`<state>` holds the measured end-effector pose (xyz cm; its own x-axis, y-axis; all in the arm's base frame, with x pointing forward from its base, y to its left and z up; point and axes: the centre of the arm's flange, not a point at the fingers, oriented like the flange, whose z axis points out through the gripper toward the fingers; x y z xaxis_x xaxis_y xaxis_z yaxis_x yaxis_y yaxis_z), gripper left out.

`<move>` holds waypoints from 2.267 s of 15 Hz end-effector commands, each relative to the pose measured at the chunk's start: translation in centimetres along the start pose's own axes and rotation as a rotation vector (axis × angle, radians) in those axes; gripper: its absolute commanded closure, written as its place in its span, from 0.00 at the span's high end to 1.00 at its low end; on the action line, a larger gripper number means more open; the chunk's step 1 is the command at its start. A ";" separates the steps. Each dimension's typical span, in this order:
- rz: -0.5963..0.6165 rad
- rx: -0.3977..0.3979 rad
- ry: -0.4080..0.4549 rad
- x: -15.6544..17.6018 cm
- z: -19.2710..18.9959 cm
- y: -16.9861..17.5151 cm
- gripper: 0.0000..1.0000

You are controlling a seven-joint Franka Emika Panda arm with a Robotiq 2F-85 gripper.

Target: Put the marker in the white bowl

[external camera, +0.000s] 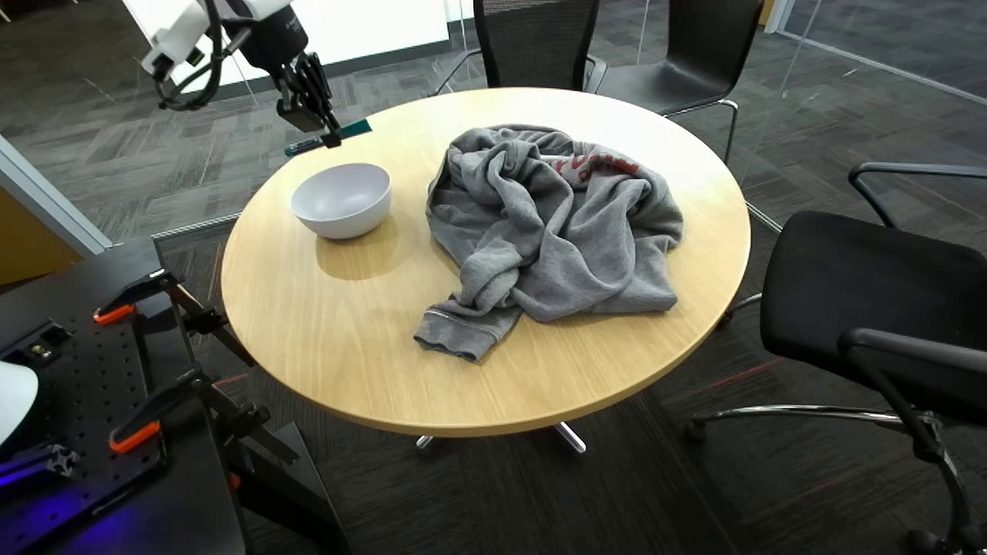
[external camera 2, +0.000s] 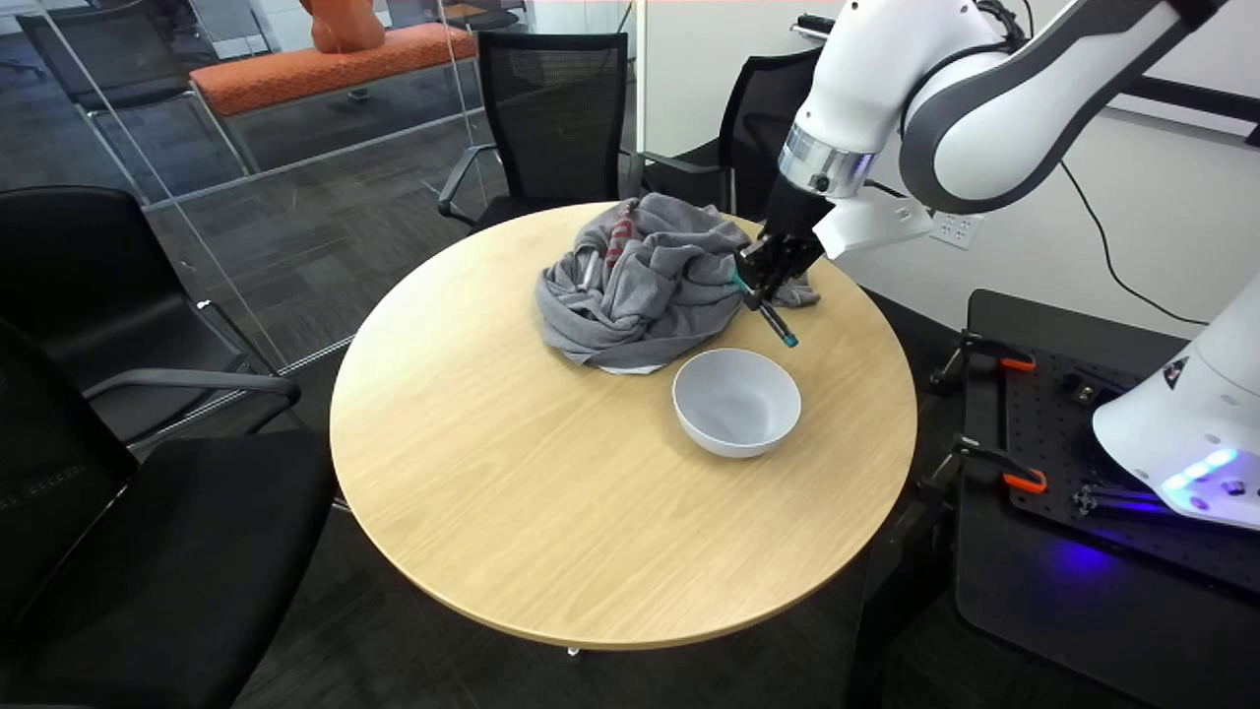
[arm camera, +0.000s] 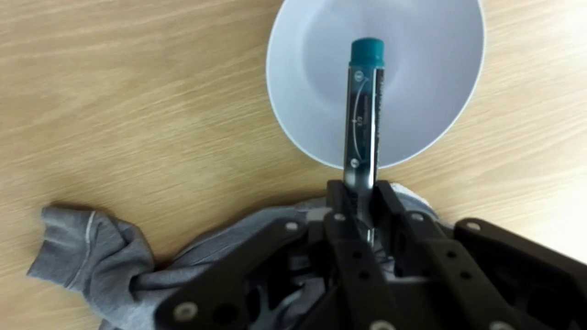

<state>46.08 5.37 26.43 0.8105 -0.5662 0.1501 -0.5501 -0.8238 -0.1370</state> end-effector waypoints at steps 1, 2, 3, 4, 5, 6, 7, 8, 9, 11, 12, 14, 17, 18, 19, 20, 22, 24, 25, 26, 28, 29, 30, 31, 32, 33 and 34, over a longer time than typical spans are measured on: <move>-0.044 -0.004 -0.035 -0.7 0.0 -0.9 0.05; -0.053 -0.007 -0.043 -0.8 0.5 -1.2 0.05; -0.059 -0.008 -0.053 -0.9 0.9 -1.4 0.05; -0.065 -0.010 -0.064 -1.2 1.3 -1.6 0.05; -0.077 -0.007 -0.077 -1.5 1.8 -1.7 0.05; -0.088 -0.006 -0.090 -1.7 2.3 -1.8 0.05; -0.099 -0.006 -0.101 -2.0 2.9 -1.9 0.05; -0.108 -0.006 -0.114 -2.2 3.5 -2.1 0.05; -0.118 -0.006 -0.123 -2.5 4.0 -2.1 0.05; -0.130 -0.009 -0.136 -2.9 4.9 -2.3 0.05; -0.135 -0.012 -0.142 -3.0 5.4 -2.3 0.05; -0.134 -0.017 -0.145 -2.9 6.2 -2.4 0.05; -0.134 -0.019 -0.154 -2.7 7.6 -2.7 0.05; -0.136 -0.021 -0.159 -2.7 7.9 -2.9 0.05; -0.141 -0.019 -0.164 -2.9 8.3 -3.0 0.05; -0.146 -0.023 -0.165 -3.1 8.6 -3.1 0.05; -0.153 -0.031 -0.169 -3.4 9.0 -3.2 0.46; -0.160 -0.031 -0.171 -3.8 9.0 -3.0 0.60; -0.165 -0.031 -0.169 -3.9 8.9 -2.9 0.66; -0.164 -0.031 -0.165 -4.0 8.6 -2.8 0.73; -0.164 -0.029 -0.140 -4.0 7.4 -2.6 0.88; -0.162 -0.021 -0.121 -4.1 6.6 -2.5 0.97; -0.161 -0.016 -0.105 -4.0 5.8 -2.3 1.00; -0.158 -0.008 -0.090 -4.0 5.1 -2.2 1.00; -0.156 -0.001 -0.078 -3.9 4.1 -1.9 1.00; -0.148 -0.001 -0.072 -3.9 3.3 -1.7 1.00; -0.149 0.003 -0.064 -3.9 2.4 -1.3 1.00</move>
<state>46.22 9.55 20.29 0.9008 -0.4297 0.0621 -0.4216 -0.9000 -0.1110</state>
